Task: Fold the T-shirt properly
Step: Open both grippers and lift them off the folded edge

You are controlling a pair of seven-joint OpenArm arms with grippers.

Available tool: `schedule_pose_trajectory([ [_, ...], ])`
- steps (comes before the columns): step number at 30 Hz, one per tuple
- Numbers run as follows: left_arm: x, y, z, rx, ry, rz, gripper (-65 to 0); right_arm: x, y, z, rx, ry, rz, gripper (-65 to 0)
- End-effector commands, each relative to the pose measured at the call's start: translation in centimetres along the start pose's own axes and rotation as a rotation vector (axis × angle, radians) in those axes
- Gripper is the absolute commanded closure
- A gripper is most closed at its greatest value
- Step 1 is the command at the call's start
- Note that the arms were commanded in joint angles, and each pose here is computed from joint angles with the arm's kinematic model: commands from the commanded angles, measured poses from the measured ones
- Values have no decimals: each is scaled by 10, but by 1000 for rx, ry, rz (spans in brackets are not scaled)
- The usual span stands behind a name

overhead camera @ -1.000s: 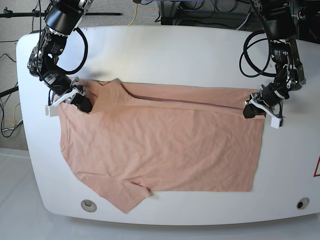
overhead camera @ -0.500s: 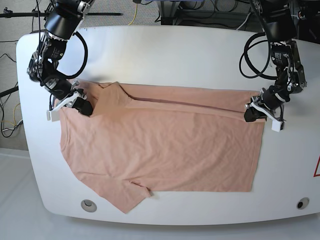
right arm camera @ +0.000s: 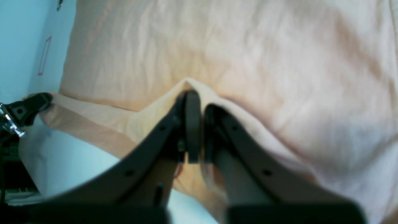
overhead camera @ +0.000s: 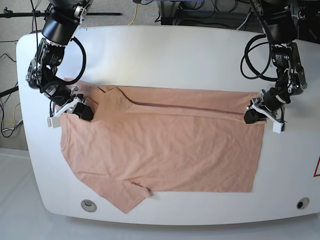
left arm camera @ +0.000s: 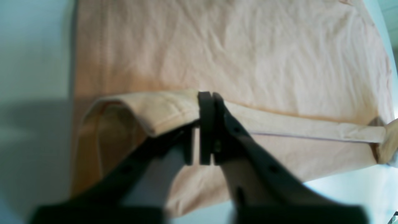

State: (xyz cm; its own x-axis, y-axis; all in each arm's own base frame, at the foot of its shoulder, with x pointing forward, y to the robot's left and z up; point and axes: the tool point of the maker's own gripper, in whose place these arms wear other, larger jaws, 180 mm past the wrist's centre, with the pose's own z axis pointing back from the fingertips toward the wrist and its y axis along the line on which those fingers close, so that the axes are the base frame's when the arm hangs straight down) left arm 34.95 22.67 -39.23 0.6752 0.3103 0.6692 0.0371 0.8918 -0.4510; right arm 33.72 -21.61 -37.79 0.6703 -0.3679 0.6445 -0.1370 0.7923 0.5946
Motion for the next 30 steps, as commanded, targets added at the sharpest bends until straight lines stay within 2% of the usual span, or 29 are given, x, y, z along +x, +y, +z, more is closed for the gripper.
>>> schedule_pose_trajectory([
  [1, 24, 0, 3, -1, -42, -27, -191, 26, 1, 4, 0, -65, 34, -101],
  [3, 24, 1, 3, 4, -36, -29, -252, 28, 1, 3, -4, -66, 37, -171],
  [7, 23, 4, 2, 12, -25, -28, -334, 32, 0, 3, -8, -72, 44, -302],
  [9, 27, 4, 3, 14, -27, -47, -398, 31, -1, 3, -9, -67, 45, -417],
  [13, 35, 6, 5, 23, -35, -67, -404, 38, -4, 7, -17, -78, 56, -459],
  [17, 47, 8, 8, 35, -52, -97, -400, 43, -7, 12, -28, -81, 73, -461],
  [19, 72, 6, 18, 56, -112, -156, -391, 44, -19, 22, -59, -68, 86, -447],
  [21, 81, 5, 21, 65, -130, -185, -383, 45, -21, 25, -64, -67, 94, -434],
  [27, 97, -5, 27, 69, -170, -256, -339, 44, -18, 30, -63, -61, 125, -342],
  [30, 94, -9, 29, 53, -180, -273, -298, 48, -11, 32, -65, -71, 157, -270],
])
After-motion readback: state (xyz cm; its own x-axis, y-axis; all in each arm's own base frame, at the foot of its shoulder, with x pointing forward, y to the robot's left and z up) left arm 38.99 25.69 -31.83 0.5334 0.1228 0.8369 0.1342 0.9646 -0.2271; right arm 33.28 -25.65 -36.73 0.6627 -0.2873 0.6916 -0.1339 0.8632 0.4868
